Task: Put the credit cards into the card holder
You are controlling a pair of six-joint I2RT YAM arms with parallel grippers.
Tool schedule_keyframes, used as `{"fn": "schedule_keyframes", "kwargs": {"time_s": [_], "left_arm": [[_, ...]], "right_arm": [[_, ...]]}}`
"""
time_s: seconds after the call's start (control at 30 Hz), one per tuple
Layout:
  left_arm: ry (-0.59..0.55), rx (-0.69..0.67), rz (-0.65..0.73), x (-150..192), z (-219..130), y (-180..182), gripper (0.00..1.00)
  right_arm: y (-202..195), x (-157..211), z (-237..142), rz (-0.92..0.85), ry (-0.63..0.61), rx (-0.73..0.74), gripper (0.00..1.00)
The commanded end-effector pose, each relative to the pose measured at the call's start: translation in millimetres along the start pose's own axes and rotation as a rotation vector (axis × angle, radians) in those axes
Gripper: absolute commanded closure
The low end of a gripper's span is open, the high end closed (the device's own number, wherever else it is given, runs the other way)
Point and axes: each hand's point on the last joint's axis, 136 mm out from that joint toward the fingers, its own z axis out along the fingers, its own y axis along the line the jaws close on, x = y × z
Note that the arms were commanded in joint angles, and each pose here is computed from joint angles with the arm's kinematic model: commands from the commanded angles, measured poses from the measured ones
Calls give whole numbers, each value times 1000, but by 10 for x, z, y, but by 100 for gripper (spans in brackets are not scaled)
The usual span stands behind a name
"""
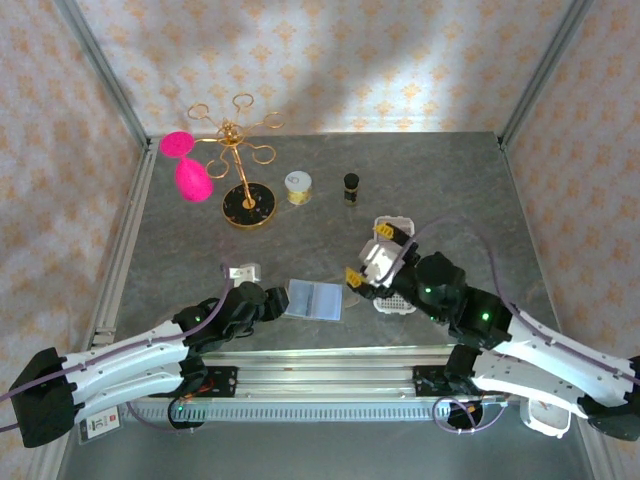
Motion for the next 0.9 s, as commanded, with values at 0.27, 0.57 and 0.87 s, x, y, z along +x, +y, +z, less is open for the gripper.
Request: {"fn": "schedule_keyframes", "kwargs": {"time_s": [0.27,0.57,0.87], "left_arm": [[0,107,26,-33,16,-266,38],[20,110,63,-16,13,-298,38],[30,118,56,39,10,-253,38]], "right_arm": [[132,1479,407,-434,436,-142,1],[17,1579,793,-489,497,-123,11],[126,1645,965,-468,508,-189,23]]}}
